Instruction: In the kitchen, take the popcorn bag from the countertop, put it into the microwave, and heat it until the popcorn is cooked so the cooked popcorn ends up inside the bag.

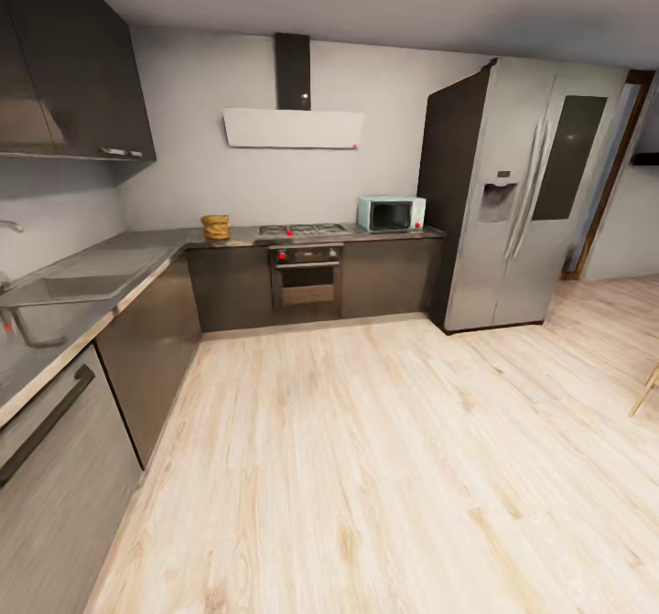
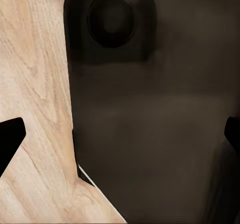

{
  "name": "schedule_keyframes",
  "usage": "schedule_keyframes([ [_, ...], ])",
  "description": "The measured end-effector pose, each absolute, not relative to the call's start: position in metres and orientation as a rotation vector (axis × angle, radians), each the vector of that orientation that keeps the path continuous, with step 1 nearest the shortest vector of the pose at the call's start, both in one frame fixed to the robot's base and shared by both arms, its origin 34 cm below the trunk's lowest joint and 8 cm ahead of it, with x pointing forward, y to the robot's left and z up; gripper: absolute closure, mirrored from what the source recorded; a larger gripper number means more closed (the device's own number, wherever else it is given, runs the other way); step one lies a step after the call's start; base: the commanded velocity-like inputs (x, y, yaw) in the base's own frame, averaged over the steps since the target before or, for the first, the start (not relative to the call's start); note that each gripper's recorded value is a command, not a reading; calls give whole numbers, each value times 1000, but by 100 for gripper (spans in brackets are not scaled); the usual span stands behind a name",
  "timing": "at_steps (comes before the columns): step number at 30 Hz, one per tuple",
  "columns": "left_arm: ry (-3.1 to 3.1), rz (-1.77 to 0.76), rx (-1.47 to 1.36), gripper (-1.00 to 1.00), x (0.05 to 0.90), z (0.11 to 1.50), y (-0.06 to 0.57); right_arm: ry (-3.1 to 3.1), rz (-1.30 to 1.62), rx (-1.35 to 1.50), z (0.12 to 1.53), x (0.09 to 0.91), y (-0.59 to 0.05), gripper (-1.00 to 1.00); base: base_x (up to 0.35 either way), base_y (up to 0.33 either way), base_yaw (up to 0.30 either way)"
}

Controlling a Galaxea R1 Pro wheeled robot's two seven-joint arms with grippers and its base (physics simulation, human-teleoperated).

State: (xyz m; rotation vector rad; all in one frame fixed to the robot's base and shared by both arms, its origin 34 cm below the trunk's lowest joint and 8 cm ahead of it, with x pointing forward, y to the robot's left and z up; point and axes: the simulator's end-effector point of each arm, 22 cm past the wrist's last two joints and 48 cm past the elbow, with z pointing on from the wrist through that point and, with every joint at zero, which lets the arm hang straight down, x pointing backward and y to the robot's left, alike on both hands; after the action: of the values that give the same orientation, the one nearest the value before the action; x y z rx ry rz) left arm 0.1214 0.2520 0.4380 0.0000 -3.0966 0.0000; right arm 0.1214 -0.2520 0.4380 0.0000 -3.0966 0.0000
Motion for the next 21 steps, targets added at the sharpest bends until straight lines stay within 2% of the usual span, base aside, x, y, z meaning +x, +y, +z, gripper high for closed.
schedule_keyframes([
  [5, -3094, -39, -49, -100, 122, 438, 268, -3095, -2, 29, 438, 120, -253, -100, 0, 0, 0],
  [14, -3156, -20, -31, -100, 149, 438, 259, -3098, -2, 13, 438, 120, -253, -100, 3, 0, 0],
  [21, -3149, -21, -22, -100, 147, 438, 258, -3099, 5, -9, 438, 120, -254, -100, 243, 0, 0],
])
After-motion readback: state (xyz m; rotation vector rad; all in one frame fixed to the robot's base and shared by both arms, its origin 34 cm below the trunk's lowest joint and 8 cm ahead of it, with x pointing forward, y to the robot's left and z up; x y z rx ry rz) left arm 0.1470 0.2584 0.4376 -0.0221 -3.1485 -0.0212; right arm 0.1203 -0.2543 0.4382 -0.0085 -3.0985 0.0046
